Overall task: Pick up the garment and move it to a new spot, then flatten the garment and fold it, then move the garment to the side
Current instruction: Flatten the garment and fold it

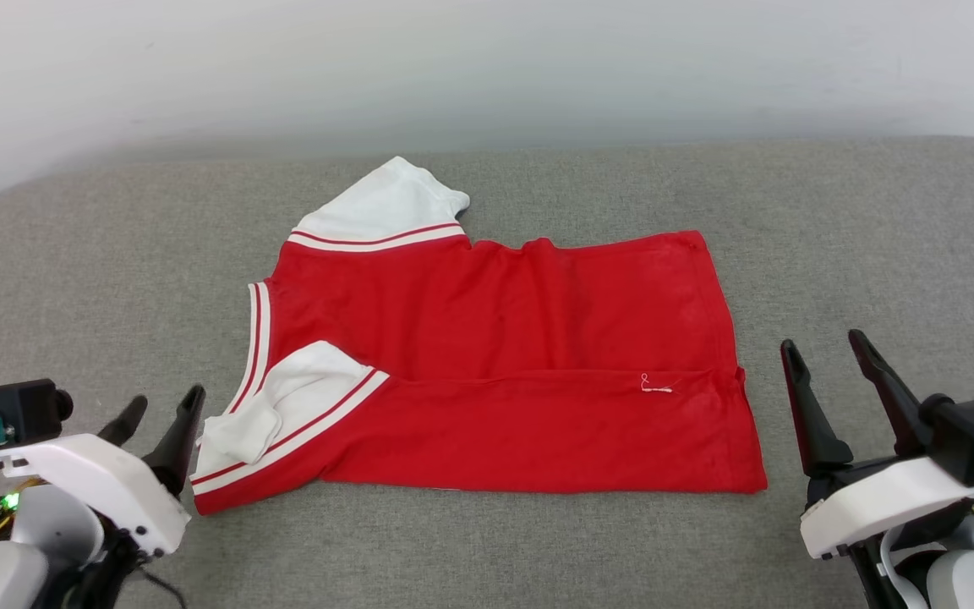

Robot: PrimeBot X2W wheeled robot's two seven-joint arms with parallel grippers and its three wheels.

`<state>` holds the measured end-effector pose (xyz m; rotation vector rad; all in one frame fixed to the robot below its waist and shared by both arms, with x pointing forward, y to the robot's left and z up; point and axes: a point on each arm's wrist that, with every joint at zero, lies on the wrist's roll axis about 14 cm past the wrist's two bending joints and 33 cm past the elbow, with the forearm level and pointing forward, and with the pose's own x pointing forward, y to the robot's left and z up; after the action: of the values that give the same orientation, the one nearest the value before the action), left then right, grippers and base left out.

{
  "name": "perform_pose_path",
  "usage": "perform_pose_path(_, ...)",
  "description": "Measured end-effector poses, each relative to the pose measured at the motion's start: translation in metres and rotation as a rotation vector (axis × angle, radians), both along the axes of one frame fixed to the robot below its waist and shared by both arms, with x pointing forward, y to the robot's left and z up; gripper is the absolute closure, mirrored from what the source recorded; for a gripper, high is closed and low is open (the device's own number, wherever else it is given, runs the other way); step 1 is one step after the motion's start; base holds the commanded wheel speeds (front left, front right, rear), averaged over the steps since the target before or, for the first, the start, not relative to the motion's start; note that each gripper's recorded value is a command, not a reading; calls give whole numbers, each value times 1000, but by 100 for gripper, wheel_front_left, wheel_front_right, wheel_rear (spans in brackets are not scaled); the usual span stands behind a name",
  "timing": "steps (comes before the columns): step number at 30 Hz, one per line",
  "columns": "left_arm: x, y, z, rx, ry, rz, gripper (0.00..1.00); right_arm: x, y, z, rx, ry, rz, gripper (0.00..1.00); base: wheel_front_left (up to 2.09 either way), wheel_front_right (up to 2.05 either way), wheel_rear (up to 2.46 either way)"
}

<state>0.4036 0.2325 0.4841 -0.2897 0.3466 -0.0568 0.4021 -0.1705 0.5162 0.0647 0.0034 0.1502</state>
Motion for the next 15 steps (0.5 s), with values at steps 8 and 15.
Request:
perform_pose_path(8,-23,-6,-49,-48,383,-150,0,-4,0,1,11,14,-20,0,0,0,0)
perform_pose_path(15,-18,-10,-88,-28,572,-185,0,-1,-2,-18,24,77,-35,0,0,0,0)
